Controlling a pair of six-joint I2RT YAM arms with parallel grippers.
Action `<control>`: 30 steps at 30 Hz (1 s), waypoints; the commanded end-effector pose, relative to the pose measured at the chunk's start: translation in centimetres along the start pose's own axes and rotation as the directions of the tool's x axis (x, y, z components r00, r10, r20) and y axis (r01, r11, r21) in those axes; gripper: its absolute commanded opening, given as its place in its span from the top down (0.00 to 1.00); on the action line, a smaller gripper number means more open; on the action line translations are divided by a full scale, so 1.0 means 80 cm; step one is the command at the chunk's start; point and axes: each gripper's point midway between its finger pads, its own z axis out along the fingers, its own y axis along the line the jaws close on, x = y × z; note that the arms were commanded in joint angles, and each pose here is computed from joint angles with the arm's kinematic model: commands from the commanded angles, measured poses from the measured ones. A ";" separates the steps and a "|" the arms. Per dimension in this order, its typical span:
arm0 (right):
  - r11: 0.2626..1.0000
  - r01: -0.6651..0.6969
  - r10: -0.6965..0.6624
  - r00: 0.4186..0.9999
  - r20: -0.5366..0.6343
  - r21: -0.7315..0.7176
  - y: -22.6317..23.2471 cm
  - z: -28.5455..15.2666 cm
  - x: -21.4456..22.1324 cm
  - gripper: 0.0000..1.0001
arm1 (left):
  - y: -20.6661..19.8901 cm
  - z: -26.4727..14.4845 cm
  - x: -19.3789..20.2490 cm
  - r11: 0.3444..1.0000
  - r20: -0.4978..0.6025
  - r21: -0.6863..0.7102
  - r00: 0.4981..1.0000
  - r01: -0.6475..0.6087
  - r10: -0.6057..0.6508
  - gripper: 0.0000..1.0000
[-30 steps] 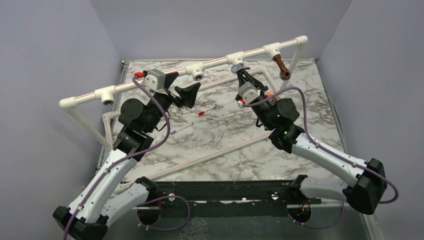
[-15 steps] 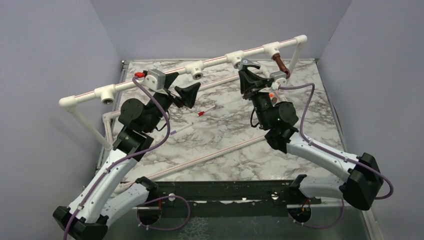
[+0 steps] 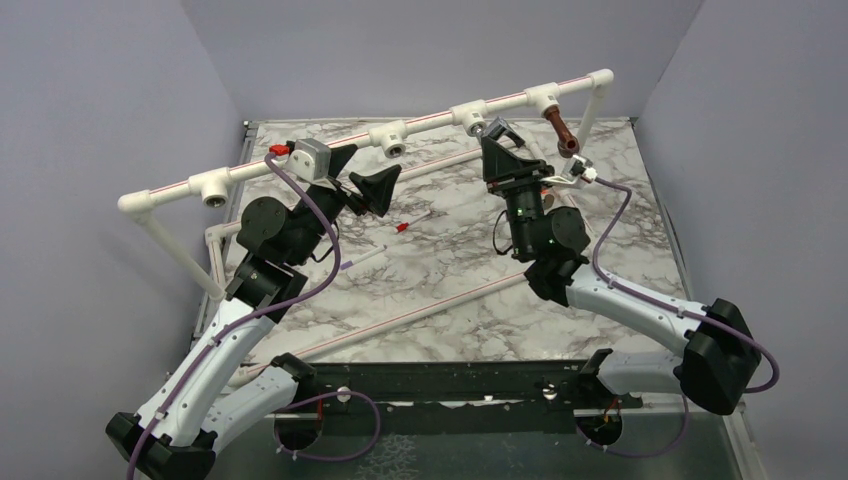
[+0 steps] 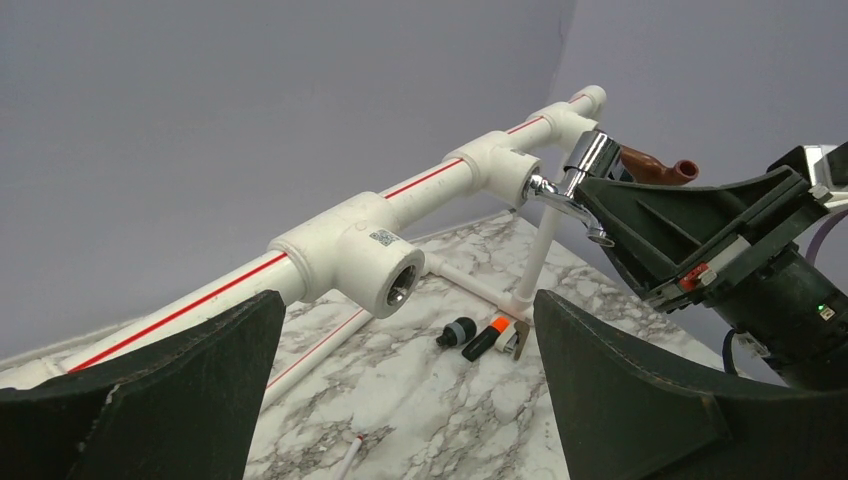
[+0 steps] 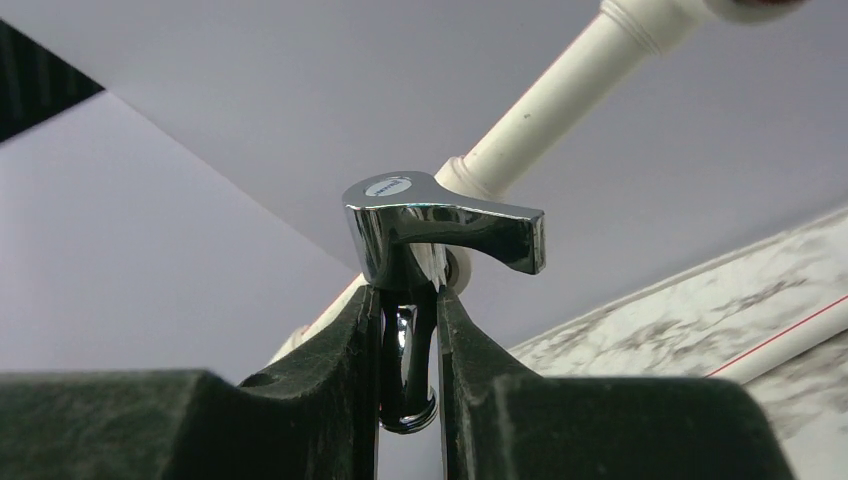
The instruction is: Install the water faucets
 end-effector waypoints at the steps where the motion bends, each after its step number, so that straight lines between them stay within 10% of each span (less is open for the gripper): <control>1: 0.950 -0.292 0.299 0.953 -0.051 0.114 -0.009 -0.002 0.031 0.99 | -0.005 -0.001 -0.005 1.000 0.022 0.014 1.000 0.004 -0.004 0.04; 12: 0.770 -0.538 0.594 0.801 -0.077 0.342 -0.021 -0.013 0.062 0.99 | -0.004 0.000 -0.003 1.000 0.018 0.012 1.000 0.006 -0.007 0.04; 20: 0.773 -0.530 0.596 0.794 -0.116 0.349 -0.014 -0.015 0.065 0.99 | -0.004 0.001 -0.002 1.000 0.015 0.010 1.000 0.007 -0.008 0.04; 30: 0.797 -0.487 0.557 0.821 -0.124 0.358 -0.026 -0.027 0.062 0.60 | -0.003 0.002 -0.001 1.000 0.013 0.009 1.000 0.006 -0.006 0.04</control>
